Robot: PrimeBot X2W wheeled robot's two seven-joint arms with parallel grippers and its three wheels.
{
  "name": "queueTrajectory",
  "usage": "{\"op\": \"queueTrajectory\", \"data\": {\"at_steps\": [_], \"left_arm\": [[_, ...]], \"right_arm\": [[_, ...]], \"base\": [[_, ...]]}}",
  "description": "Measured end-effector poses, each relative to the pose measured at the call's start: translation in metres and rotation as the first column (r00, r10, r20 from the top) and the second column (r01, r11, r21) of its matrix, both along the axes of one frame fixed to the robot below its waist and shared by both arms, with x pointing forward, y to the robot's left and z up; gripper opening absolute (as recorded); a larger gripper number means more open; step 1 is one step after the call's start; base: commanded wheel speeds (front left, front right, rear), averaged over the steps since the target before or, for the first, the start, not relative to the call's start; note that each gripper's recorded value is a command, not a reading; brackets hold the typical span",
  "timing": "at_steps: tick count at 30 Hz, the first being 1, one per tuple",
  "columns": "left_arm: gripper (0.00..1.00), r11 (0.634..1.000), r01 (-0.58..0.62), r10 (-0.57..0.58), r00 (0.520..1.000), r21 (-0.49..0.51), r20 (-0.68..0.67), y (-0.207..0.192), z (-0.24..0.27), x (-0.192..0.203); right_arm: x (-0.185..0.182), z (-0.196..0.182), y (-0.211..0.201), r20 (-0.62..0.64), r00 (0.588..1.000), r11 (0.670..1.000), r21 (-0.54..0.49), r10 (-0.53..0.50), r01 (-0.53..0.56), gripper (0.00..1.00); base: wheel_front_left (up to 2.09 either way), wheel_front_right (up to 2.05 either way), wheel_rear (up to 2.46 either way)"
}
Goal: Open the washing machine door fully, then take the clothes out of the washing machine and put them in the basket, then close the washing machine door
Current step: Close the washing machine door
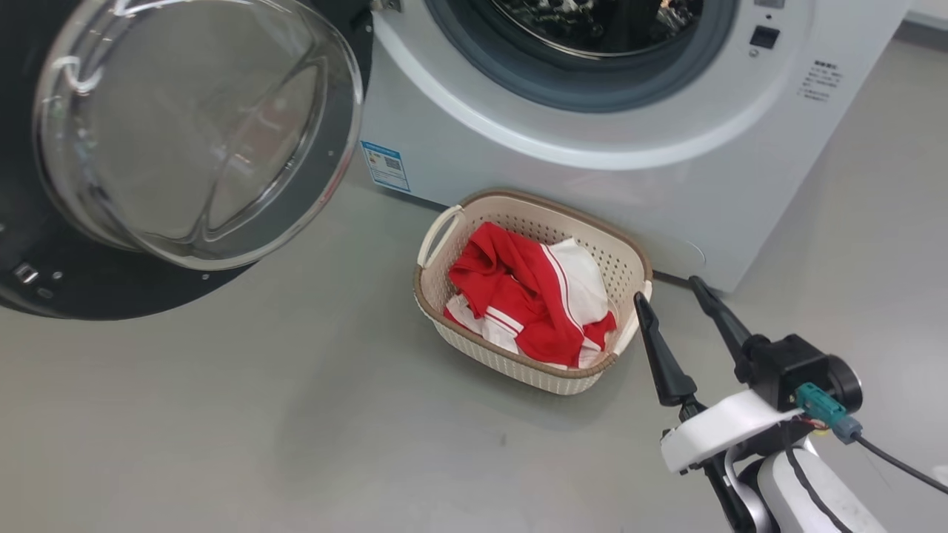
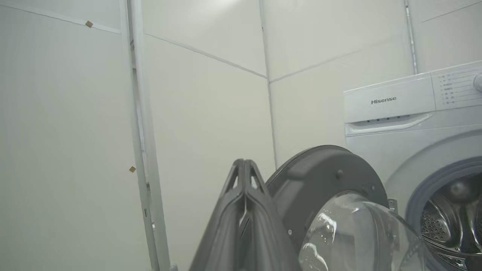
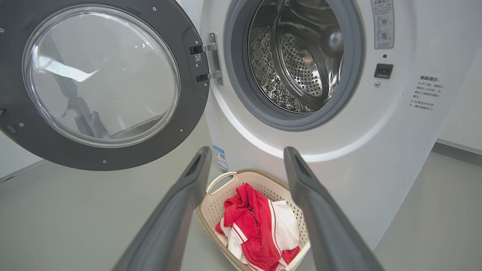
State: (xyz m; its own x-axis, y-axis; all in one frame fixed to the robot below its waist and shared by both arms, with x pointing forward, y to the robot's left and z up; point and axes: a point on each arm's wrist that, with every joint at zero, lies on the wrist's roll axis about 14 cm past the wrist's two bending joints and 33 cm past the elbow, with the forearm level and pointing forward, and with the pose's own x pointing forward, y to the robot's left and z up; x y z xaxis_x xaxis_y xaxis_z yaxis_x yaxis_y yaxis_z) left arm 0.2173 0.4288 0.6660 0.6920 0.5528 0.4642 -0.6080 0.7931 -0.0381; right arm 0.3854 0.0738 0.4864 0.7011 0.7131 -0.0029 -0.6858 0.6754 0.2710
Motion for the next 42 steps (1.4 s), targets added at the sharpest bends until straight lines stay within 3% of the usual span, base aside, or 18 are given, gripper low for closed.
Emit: {"op": "queueTrajectory", "data": {"at_steps": [6,9,11,16,18,23,25,30,42], "left_arm": [[0.00,0.985,-0.044,0.062,0.992,-0.169,0.107,0.053,0.012,0.000],[0.00,0.977,-0.067,0.080,0.995,-0.204,0.058,0.075,0.011,0.007],[0.00,0.953,-0.069,0.096,0.992,-0.295,0.079,0.091,0.003,0.009],[0.00,0.798,0.033,0.114,0.972,-0.601,0.206,0.112,-0.033,0.032],[0.00,0.734,0.055,0.137,0.964,-0.677,0.227,0.119,-0.044,0.039],[0.00,0.521,0.105,0.200,0.950,-0.847,0.241,0.128,-0.080,0.056],[0.00,0.461,0.109,0.194,0.956,-0.881,0.220,0.126,-0.093,0.063],[0.00,0.375,0.100,0.191,0.965,-0.922,0.182,0.130,-0.109,0.065],[0.00,0.261,0.102,0.058,0.991,-0.960,0.121,0.110,-0.129,0.093]], "right_arm": [[0.017,0.002,-0.013,0.015,0.999,0.999,0.001,-0.040,0.040,1.00],[0.022,-0.003,-0.021,0.008,0.998,0.998,-0.011,-0.060,0.060,1.00],[0.024,-0.007,-0.026,-0.001,0.998,0.998,-0.018,-0.068,0.068,1.00],[0.032,-0.011,-0.037,-0.010,0.995,0.995,-0.022,-0.100,0.100,1.00],[0.034,-0.015,-0.041,-0.019,0.994,0.993,-0.027,-0.111,0.111,1.00],[0.037,-0.021,-0.052,-0.032,0.989,0.989,-0.038,-0.143,0.141,1.00],[0.039,-0.023,-0.055,-0.035,0.988,0.988,-0.041,-0.151,0.150,1.00],[0.038,-0.025,-0.055,-0.040,0.988,0.988,-0.042,-0.149,0.147,1.00],[0.039,-0.025,-0.055,-0.041,0.988,0.988,-0.040,-0.150,0.149,1.00]], "base": [[0.00,0.00,0.00],[0.00,0.00,0.00],[0.00,0.00,0.00],[0.00,0.00,0.00],[0.00,0.00,0.00],[0.00,0.00,0.00],[0.00,0.00,0.00],[0.00,0.00,0.00],[0.00,0.00,0.00]]}}
